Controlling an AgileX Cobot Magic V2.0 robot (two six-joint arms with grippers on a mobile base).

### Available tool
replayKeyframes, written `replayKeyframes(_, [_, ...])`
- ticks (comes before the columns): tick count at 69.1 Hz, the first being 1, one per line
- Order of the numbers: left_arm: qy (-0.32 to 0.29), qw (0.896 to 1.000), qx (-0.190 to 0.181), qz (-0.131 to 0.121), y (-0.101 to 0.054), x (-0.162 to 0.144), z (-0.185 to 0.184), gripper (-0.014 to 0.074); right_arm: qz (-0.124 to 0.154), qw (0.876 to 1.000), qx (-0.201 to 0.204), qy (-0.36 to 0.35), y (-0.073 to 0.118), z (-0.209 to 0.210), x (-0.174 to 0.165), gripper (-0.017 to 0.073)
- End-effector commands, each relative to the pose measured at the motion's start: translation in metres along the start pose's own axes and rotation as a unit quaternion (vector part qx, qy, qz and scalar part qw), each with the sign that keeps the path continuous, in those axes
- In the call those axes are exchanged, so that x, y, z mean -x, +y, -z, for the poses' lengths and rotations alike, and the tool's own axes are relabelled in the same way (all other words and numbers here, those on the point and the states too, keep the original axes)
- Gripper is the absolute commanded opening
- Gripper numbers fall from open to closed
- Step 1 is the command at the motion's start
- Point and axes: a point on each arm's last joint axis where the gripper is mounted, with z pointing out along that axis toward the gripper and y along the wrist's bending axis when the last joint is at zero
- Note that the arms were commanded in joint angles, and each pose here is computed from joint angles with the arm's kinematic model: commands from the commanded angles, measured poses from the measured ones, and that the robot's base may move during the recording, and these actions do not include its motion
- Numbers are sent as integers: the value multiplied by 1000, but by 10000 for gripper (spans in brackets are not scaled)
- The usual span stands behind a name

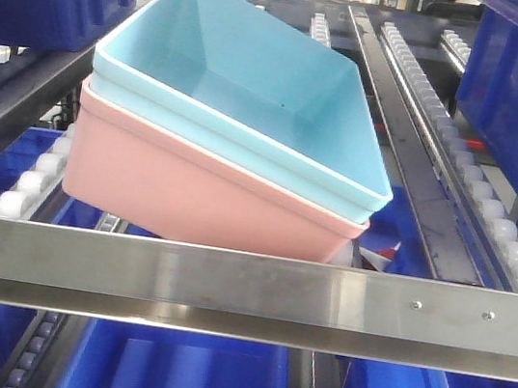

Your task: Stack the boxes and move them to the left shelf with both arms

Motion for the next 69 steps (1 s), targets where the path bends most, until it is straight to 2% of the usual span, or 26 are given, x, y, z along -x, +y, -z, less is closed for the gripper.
replayKeyframes(1, [-36,999,-2,-1,0,-1,0,-4,1,997,-44,-63,-8,9,1,36])
replayKeyframes(11, [-36,999,-2,-1,0,-1,0,-4,-7,986,-132,-101,-19,24,-34,36])
replayKeyframes(17, [-36,999,-2,-1,0,-1,0,-4,-6,981,-153,-123,-20,29,-47,36])
replayKeyframes(69, [-35,999,-2,-1,0,-2,0,-4,-5,979,-155,-132,-20,29,-53,36])
